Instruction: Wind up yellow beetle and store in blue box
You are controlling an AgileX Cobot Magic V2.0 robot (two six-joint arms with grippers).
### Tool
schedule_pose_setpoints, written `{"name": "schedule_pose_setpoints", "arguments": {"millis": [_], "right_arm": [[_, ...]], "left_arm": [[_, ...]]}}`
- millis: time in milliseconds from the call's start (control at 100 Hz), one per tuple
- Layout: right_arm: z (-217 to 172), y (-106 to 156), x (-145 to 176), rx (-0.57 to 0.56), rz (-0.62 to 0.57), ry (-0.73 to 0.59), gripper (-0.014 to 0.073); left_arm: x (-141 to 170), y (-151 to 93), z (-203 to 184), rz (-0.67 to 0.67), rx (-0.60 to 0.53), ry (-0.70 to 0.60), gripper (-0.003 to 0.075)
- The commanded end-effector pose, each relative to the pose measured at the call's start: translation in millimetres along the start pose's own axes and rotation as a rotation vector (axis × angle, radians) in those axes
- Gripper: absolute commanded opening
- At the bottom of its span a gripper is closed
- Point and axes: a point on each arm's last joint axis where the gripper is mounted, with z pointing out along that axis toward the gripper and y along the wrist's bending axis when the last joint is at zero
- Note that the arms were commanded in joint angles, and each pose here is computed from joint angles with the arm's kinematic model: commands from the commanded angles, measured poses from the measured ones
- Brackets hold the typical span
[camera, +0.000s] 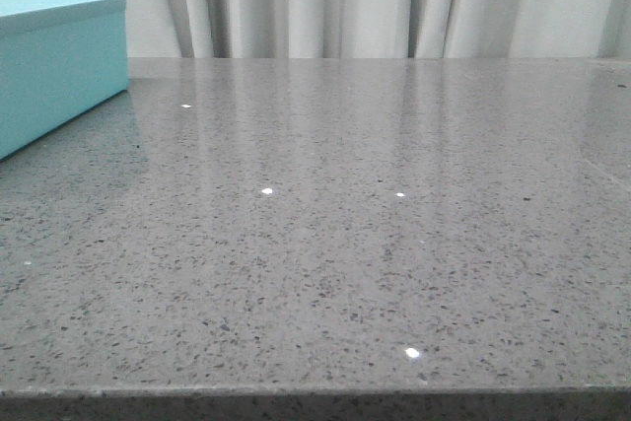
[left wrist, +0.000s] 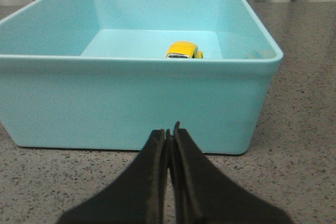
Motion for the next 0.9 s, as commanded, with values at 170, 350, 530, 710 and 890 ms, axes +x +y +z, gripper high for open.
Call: {"name": "schedule_pose_setpoints", "arguments": {"millis": [170,350,530,710,890], "right_arm": [[-0.7,2.9,-12.7,-0.02,-0.032,-0.087,-0.0067],[-0.7,2.9,-12.7,-0.02,-0.032,-0.087,-0.0067],[-0.5,3.0,-12.8,-0.02,-0.032,-0.087,-0.0067],[-0.5,3.0,-12.8,-0.02,-0.032,-0.087,-0.0067],[-0.5,3.0,-12.8,-0.02,-0.032,-0.087,-0.0067]], "left_arm": [[13.4,-2.7,-4.1,-0.09,0.061,-0.185,-0.002],[33.5,-4.1,-3.8,-0.085,0.086,-0.199,-0.002],[37.3,-4.1,-3.0,-0.07,0.084,-0.182,-0.002],[38.3,-4.2,-2.8,-0.041,0.082,-0.172,-0.002],[38.9,-4.4,-2.8,-0.071,0.087,-0.164,-0.002]]}}
